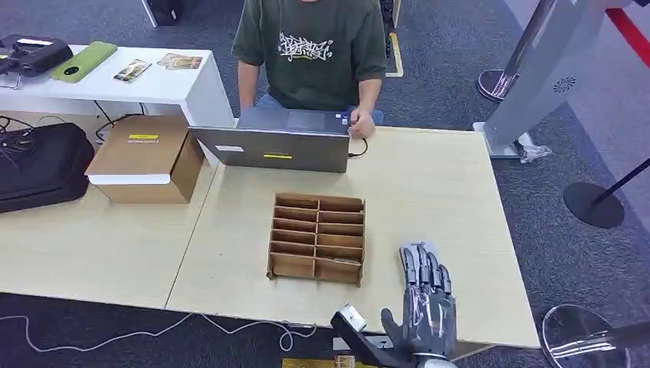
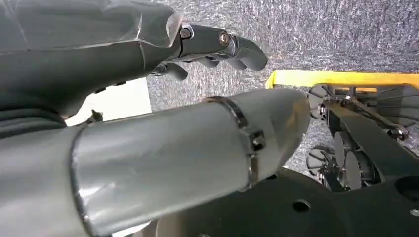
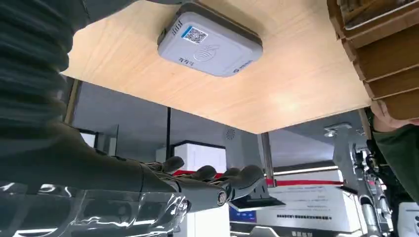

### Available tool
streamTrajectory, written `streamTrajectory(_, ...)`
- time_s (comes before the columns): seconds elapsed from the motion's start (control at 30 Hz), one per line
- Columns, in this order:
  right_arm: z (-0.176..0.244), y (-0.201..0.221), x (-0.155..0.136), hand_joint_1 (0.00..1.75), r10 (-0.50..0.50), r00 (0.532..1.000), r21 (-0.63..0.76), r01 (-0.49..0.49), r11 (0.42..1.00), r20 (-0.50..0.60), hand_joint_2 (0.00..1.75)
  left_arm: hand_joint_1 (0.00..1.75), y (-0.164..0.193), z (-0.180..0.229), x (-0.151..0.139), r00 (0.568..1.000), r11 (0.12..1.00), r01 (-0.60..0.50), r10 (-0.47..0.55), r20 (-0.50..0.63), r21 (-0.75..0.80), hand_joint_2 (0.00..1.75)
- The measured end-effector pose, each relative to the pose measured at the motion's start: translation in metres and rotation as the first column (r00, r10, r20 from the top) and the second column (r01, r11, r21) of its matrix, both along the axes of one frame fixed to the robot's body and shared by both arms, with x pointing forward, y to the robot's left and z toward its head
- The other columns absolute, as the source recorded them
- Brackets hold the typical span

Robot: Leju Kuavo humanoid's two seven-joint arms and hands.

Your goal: Pass the card to the sensor for recognition and then transmit it.

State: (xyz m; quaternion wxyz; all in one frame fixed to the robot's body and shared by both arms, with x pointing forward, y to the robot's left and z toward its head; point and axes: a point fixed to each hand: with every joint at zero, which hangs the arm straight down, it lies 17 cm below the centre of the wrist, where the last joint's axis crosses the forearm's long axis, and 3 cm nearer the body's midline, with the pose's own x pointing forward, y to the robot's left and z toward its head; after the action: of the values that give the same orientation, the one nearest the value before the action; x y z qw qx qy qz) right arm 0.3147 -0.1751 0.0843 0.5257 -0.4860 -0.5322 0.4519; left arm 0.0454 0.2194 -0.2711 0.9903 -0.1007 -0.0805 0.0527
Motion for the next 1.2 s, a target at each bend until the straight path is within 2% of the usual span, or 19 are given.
streamTrajectory(0.27, 0.002, 0.026, 0.0, 0.0, 0.096, 0.995, 0.03, -0.097, 0.995, 0.042, 1.75, 0.0, -0.002, 0.0, 0.0, 1.0, 1.0, -0.014, 0.014, -0.001, -0.004, 0.0)
streamTrajectory(0.5, 0.001, 0.038, 0.01, 0.0, 0.133, 0.986, 0.043, -0.138, 0.989, 0.095, 1.75, 0.0, -0.002, 0.001, 0.0, 1.0, 1.0, -0.008, 0.008, 0.0, -0.007, 0.0)
streamTrajectory(0.67, 0.005, 0.058, 0.024, 0.0, 0.198, 0.973, 0.049, -0.205, 0.978, 0.116, 1.75, 0.0, -0.001, 0.001, 0.001, 1.0, 1.0, -0.011, 0.011, 0.0, -0.007, 0.0)
streamTrajectory(1.2, -0.007, 0.067, 0.053, 0.0, 0.243, 0.962, 0.01, -0.246, 0.969, 0.123, 1.75, 0.0, 0.006, 0.0, -0.002, 1.0, 1.0, -0.012, 0.012, -0.002, -0.006, 0.0)
